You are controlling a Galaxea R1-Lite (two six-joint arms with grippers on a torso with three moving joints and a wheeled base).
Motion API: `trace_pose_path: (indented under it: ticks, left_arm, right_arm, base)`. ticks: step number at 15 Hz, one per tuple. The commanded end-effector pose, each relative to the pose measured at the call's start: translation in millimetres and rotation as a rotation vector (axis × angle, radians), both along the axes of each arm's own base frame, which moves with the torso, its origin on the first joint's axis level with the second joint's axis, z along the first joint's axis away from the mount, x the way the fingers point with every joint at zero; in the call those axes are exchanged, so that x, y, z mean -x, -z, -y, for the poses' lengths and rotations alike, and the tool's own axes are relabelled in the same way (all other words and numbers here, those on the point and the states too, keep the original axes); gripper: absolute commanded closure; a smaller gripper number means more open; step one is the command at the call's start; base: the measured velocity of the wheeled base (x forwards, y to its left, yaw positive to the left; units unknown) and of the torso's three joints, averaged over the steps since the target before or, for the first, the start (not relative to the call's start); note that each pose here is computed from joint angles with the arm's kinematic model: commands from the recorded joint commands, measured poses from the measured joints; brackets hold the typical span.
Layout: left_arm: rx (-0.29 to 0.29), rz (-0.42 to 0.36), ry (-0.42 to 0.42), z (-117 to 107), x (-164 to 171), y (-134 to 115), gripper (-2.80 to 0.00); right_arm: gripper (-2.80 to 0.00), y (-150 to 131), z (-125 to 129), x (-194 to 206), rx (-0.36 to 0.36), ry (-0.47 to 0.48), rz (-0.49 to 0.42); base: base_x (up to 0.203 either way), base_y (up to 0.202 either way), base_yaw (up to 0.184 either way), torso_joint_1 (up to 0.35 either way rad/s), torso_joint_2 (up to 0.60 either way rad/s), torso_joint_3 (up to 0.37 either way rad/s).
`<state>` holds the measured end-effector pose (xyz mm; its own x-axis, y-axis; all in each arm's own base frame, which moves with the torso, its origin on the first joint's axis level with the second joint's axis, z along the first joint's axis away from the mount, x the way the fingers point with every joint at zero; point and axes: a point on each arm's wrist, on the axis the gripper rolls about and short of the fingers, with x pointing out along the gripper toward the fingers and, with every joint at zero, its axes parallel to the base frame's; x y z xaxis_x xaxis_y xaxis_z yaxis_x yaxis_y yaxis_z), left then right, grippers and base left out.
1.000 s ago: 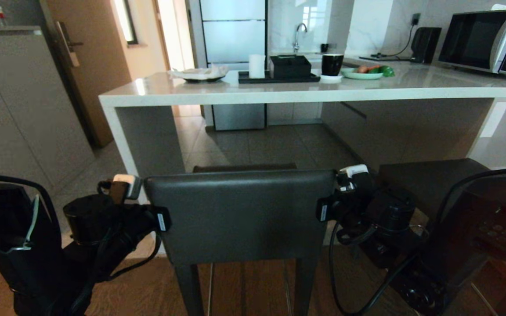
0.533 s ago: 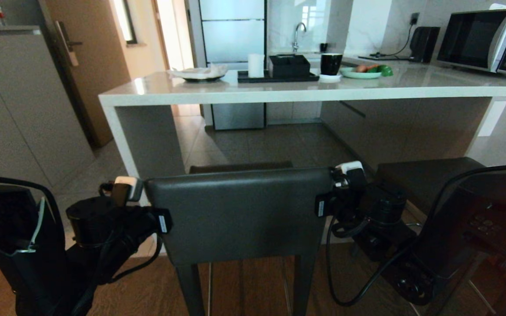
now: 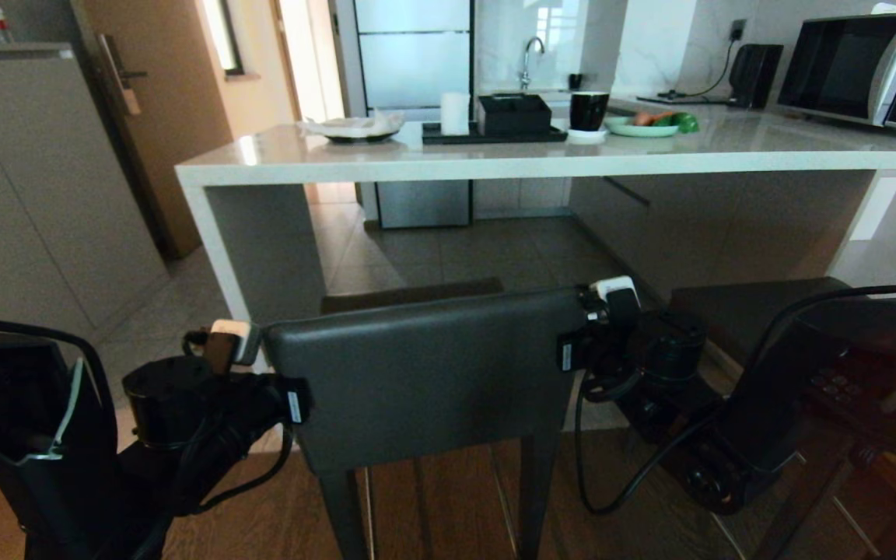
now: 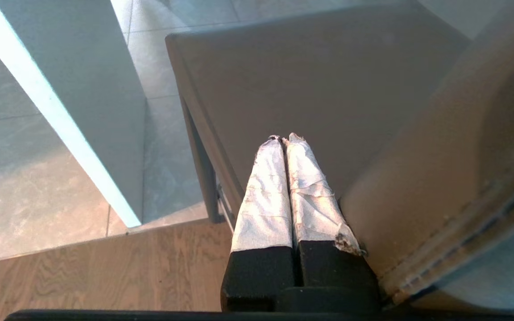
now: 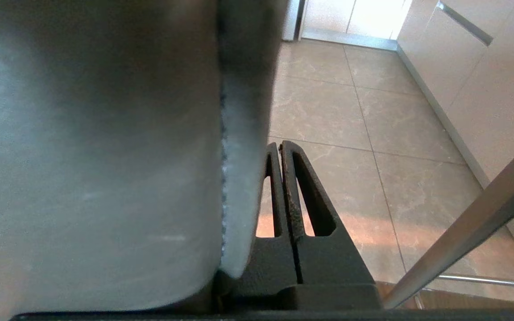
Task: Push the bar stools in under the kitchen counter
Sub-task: Push the gray chair back under the dining table
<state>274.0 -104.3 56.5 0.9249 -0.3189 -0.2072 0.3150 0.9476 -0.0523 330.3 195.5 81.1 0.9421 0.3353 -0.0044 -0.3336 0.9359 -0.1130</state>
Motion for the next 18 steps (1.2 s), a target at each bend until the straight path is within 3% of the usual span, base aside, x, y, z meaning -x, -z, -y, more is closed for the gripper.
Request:
trace_pose_path:
  ticks: [1, 7, 9, 18]
  left_arm:
    - [0.013, 0.03, 0.019, 8.5, -5.8, -2.3, 0.0]
    - [0.013, 0.073, -0.088, -14.5, -44.7, 4.8, 0.0]
    - [-0.022, 0.101, -0.117, -24.2, -55.4, 4.8, 0.0]
    - [-0.03, 0.069, -0.126, -29.7, -48.0, 8.7, 0.0]
  right_arm:
    - [0.0, 3.2, -1.1, 10.1, 0.004, -0.012, -0.009]
    - [0.0, 16.7, -1.6, 31.8, 0.01, -0.042, -0.046]
    - [0.0, 20.5, -3.6, 27.8, 0.011, -0.04, -0.048]
    - [0.0, 14.8, -15.5, 6.8, -0.004, -0.036, -0.008]
  base:
    - [0.0, 0.0, 0.0, 0.0, 0.0, 0.0]
    - [0.0, 0.0, 0.0, 0.0, 0.0, 0.0]
    - [0.0, 0.0, 0.0, 0.0, 0.0, 0.0]
    - [0.0, 0.0, 0.0, 0.0, 0.0, 0.0]
